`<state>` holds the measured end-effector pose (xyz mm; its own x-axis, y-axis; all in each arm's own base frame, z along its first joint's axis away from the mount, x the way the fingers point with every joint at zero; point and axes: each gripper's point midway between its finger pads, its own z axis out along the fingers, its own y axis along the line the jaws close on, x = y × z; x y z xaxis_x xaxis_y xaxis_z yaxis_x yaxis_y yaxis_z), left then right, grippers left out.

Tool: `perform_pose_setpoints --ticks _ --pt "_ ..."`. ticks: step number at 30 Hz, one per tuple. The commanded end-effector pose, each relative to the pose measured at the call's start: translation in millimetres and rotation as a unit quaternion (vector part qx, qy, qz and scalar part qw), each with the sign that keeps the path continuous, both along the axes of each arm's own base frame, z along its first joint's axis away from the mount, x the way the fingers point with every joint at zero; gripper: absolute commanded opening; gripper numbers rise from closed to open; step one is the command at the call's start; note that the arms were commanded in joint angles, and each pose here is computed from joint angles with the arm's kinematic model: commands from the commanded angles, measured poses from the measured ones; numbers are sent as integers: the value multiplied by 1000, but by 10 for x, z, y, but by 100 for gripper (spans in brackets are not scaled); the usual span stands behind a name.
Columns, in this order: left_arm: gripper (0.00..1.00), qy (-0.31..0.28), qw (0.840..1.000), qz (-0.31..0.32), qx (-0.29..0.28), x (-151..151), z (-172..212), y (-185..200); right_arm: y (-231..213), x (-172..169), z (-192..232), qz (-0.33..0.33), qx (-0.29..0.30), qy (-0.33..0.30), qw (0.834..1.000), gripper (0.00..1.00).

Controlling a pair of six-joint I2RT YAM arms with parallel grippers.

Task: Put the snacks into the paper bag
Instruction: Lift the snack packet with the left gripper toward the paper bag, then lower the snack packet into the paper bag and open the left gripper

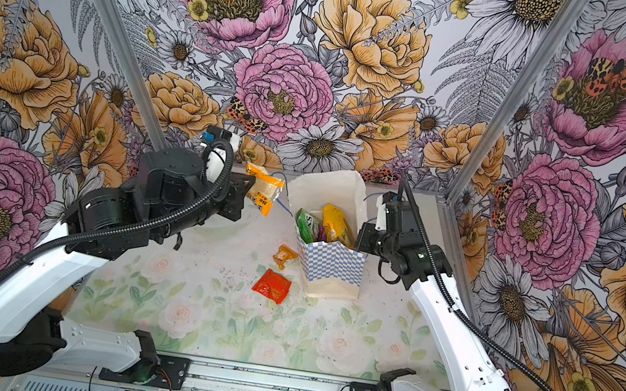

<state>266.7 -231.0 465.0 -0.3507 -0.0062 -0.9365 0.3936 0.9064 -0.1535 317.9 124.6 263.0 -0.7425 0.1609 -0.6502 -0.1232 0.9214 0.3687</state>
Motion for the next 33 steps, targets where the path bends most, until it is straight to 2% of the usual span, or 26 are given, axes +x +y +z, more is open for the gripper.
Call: perform_pose_setpoints --ticks 1,10,16,20,25,33 --pt "2 -11 1000 -10 14 89 71 -147 58 37 277 7 17 -39 999 0" --pt "3 11 999 -15 42 503 -85 -652 73 22 291 11 22 -39 999 0" --pt "3 51 997 -32 57 799 -391 -998 88 21 280 12 25 -38 999 0" --pt "3 89 993 -38 74 1031 -761 -1233 110 23 284 15 30 -37 999 0" --pt "3 108 988 -40 98 1183 -1061 -1406 144 13 290 20 34 -37 999 0" --pt "4 134 980 -17 146 1436 -1511 -1445 179 11 291 24 36 -37 998 0"
